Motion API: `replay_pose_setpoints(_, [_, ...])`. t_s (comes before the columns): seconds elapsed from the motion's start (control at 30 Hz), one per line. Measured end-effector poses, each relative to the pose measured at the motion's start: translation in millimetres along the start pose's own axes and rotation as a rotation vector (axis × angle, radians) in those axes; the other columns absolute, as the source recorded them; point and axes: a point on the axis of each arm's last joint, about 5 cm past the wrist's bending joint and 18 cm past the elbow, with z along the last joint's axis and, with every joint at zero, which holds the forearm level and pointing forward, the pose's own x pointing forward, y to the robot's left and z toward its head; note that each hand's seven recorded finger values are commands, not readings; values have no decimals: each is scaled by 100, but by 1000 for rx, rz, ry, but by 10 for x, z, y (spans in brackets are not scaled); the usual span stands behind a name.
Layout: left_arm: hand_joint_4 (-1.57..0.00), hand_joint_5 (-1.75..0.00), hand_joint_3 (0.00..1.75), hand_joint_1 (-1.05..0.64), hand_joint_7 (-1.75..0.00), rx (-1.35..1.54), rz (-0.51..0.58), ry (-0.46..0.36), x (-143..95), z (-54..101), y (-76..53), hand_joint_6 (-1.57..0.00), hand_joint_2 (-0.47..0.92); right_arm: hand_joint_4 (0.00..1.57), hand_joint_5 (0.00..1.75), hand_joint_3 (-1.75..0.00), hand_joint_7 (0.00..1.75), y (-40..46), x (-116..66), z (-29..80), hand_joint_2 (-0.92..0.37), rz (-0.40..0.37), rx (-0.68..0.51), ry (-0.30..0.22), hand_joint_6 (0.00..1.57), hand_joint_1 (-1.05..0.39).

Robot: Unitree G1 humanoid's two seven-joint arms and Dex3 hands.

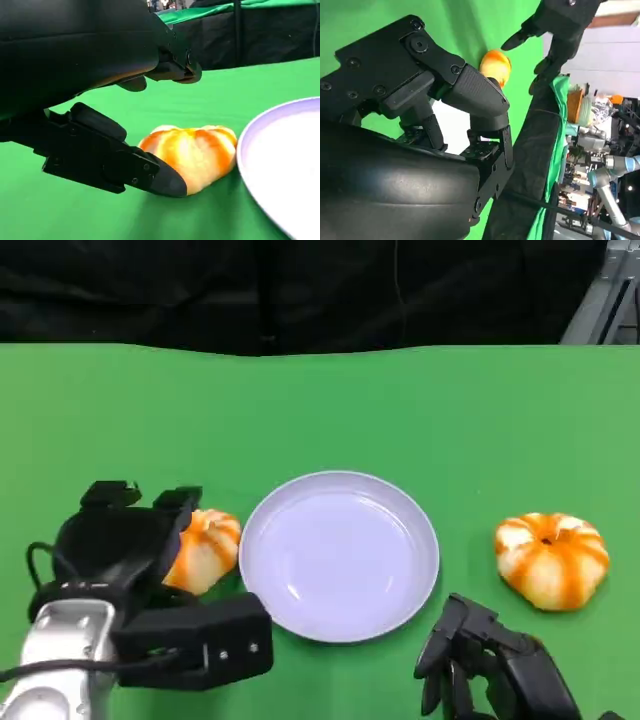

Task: Grasp the bread from the table and place it into the plate.

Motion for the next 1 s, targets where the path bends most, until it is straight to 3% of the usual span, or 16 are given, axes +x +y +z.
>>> replay_pose_setpoints(0.27, [-1,-55,2,-66,-1,10,-54,20,136,38,-76,-27,92,75,175,-132,175,-11,-15,16,-63,-5,-9,7,59,-52])
replay_pose_setpoints(0.47, [-4,-48,2,-63,0,39,-97,53,284,-15,-172,-27,92,74,175,-133,175,-11,-30,32,-62,-9,-9,2,58,-51])
replay_pose_setpoints(0.7, [-11,-38,3,-52,-1,3,-225,84,535,-119,-318,-28,92,74,175,-134,175,-10,-37,34,-62,-9,-7,3,58,-51])
replay_pose_setpoints(0.87, [-26,-27,12,-41,-2,-44,-260,58,592,-166,-355,-35,92,75,175,-134,175,-7,-37,34,-61,-9,-6,3,58,-50])
replay_pose_setpoints(0.93, [-42,-29,15,-34,-5,-73,-264,28,589,-180,-369,-46,92,75,175,-134,175,-7,-37,34,-61,-8,-6,3,58,-50])
replay_pose_setpoints(1.0, [-73,-35,10,-24,-9,-97,-254,2,580,-208,-380,-75,92,76,175,-134,175,-7,-38,34,-61,-8,-6,4,58,-50])
